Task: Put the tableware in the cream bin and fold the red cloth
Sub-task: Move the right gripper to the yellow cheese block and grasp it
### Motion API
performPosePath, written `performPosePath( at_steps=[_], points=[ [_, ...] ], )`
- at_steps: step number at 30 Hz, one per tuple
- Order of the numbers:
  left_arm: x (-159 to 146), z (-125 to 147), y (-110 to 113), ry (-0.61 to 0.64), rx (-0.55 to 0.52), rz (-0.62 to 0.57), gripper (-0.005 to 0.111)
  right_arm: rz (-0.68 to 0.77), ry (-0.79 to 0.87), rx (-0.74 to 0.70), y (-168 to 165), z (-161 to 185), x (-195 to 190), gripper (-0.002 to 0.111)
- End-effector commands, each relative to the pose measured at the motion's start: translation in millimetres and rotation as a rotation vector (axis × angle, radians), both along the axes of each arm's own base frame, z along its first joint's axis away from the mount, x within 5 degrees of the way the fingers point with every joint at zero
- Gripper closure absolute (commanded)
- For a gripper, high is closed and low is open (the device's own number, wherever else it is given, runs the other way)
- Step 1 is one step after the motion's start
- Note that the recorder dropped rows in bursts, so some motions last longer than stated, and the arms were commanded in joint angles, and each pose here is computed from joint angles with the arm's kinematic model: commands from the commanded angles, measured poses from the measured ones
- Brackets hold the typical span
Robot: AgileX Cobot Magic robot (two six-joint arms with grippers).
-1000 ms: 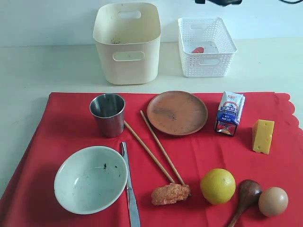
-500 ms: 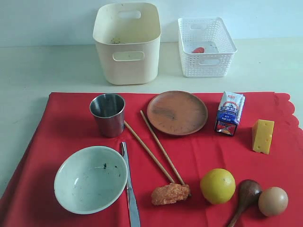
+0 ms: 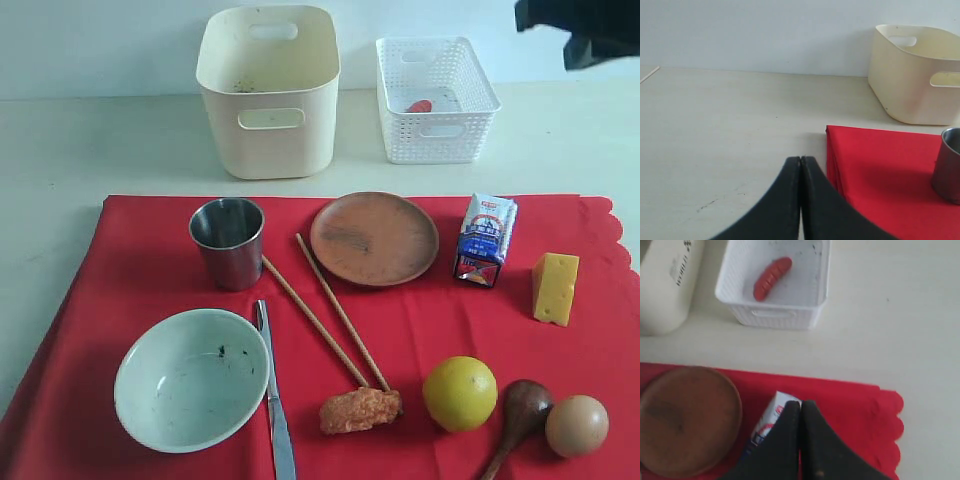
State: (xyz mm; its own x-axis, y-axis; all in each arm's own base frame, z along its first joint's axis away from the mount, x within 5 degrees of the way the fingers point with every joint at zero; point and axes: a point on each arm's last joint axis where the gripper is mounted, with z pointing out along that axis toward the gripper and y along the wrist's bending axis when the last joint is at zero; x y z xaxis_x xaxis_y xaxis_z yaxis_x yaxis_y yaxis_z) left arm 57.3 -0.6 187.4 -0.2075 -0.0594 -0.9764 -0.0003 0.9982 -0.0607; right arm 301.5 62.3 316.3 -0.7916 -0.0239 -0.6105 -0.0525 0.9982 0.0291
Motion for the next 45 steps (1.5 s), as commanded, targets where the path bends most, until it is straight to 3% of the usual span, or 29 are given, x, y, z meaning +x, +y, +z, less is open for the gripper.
performPosePath(
  at_steps=[1,13,19,22,24,26,34,45],
  points=[
    [0.5,0.4,-0.5,-0.001,-0.001,-0.007,0.106,-0.079,0.023,-0.044,-11.7,-28.6,-16.3,0.108],
    [0.5,0.4,-0.5,-0.001,-0.001,-0.007,0.106,-0.140,0.238,-0.050,-15.9,-117.7,-39.0,0.104],
    [0.5,0.4,-0.5,-0.001,-0.001,-0.007,0.106,-0.141,0.310,-0.059,-13.2,-142.3,-31.8,0.077],
    [0.5,0.4,-0.5,-0.001,-0.001,-0.007,0.106,-0.135,0.334,-0.067,-12.3,-153.4,-28.5,0.050],
    [0.5,0.4,-0.5,-0.001,-0.001,-0.007,0.106,-0.122,0.311,-0.053,-10.1,-158.8,-23.5,0.041],
    [0.5,0.4,-0.5,-0.001,-0.001,-0.007,0.106,-0.112,0.310,-0.048,-8.3,-168.3,-19.2,0.039],
    [0.5,0.4,-0.5,-0.001,-0.001,-0.007,0.106,-0.161,0.437,-0.071,-8.6,-210.4,-17.5,0.042],
    [0.5,0.4,-0.5,-0.001,-0.001,-0.007,0.106,-0.161,0.416,-0.064,-8.5,-204.3,-17.2,0.088]
  ],
)
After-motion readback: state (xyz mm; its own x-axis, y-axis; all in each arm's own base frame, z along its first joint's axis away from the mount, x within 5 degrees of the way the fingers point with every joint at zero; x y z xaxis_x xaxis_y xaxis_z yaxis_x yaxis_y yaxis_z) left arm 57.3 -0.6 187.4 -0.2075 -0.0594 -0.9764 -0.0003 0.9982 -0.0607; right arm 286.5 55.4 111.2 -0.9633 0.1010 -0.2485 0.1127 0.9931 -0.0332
